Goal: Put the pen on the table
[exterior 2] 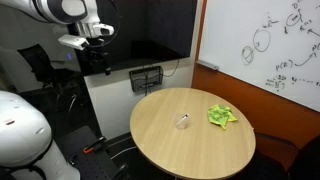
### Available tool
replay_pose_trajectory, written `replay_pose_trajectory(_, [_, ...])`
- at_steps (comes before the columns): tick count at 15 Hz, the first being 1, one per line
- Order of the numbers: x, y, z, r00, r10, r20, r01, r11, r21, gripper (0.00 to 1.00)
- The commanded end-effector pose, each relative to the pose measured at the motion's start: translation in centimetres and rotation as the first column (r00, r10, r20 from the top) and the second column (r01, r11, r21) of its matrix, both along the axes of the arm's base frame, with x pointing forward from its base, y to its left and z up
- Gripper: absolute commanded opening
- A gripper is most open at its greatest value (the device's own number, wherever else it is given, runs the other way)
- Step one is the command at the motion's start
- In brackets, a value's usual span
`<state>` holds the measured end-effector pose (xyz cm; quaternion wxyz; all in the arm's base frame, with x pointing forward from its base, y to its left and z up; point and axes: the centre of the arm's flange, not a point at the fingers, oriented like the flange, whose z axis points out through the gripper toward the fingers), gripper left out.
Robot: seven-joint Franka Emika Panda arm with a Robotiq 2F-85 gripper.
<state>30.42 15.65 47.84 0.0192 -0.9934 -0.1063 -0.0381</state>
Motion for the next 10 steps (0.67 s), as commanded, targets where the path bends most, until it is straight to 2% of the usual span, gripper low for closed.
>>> replay_pose_trajectory(1, [0.0,0.0,0.0,1.0,0.0,0.0,0.0,1.0,0.0,1.0])
replay_pose_trajectory(3, [0.0,0.0,0.0,1.0,0.0,0.0,0.0,1.0,0.0,1.0])
replay_pose_trajectory(5, [1.6,-0.2,-0.5,0.99,-0.138,0.043,0.139,0.99,-0.016,1.0])
replay_pose_trajectory(6, [2.8,-0.4,-0.8,0.98,-0.192,0.052,0.192,0.981,0.0,1.0])
replay_pose_trajectory(8, [6.3,-1.0,-2.1,0.95,-0.298,0.096,0.297,0.955,0.03,1.0])
replay_pose_trajectory(10, [9.9,-2.1,-4.0,0.905,-0.4,0.145,0.396,0.917,0.056,1.0])
